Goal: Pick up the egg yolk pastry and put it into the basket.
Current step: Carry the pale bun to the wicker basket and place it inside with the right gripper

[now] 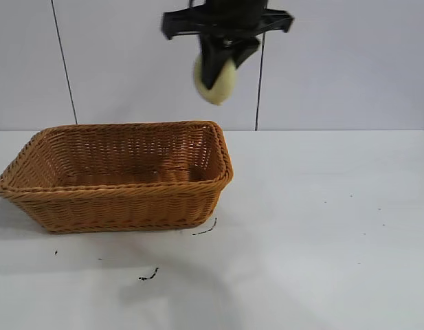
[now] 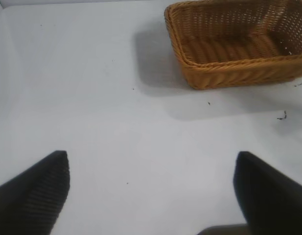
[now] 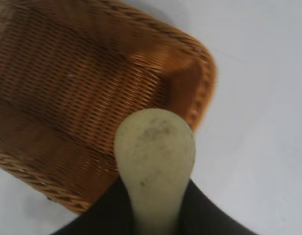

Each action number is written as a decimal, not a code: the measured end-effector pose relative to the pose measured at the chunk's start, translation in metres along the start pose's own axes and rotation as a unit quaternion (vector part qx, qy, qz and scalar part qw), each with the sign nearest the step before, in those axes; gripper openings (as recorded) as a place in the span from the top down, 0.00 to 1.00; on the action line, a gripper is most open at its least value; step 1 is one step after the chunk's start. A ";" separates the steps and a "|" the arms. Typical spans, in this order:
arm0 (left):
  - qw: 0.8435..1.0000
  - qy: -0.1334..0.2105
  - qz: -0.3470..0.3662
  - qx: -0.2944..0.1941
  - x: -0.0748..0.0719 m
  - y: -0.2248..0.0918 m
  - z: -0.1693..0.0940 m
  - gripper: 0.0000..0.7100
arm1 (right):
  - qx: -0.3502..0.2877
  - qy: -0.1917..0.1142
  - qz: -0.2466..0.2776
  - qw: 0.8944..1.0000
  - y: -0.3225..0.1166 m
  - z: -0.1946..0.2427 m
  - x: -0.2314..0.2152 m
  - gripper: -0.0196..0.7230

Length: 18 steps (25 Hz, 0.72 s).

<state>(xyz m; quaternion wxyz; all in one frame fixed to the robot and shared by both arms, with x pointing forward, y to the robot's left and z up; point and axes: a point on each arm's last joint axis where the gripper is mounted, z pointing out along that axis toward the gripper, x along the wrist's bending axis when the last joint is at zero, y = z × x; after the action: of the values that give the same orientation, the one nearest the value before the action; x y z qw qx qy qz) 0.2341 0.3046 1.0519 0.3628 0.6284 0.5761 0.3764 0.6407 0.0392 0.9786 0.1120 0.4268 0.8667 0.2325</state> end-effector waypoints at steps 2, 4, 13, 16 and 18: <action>1.000 0.000 0.000 0.000 0.000 0.000 0.000 0.02 | 0.011 -0.004 0.004 1.000 -0.009 0.028 0.000 0.81; 1.000 0.000 0.000 0.000 0.000 0.000 0.000 0.02 | 0.023 -0.009 0.003 1.000 -0.016 0.048 -0.001 0.81; 1.000 0.000 0.000 0.000 0.000 0.000 0.000 0.02 | 0.011 -0.013 0.011 1.000 -0.013 0.044 -0.002 0.16; 1.000 0.000 0.000 0.000 0.000 0.000 0.000 0.02 | -0.008 -0.020 0.011 1.000 -0.002 0.016 -0.004 0.06; 1.000 0.000 0.000 0.000 0.000 0.000 0.000 0.02 | -0.015 -0.022 0.014 1.000 0.004 -0.006 -0.007 0.05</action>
<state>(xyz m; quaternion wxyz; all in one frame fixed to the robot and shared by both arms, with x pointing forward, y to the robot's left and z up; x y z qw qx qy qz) 0.2341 0.3046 1.0519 0.3628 0.6284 0.5761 0.3764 0.6454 0.0335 0.9860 0.1340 0.4427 0.8543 0.2372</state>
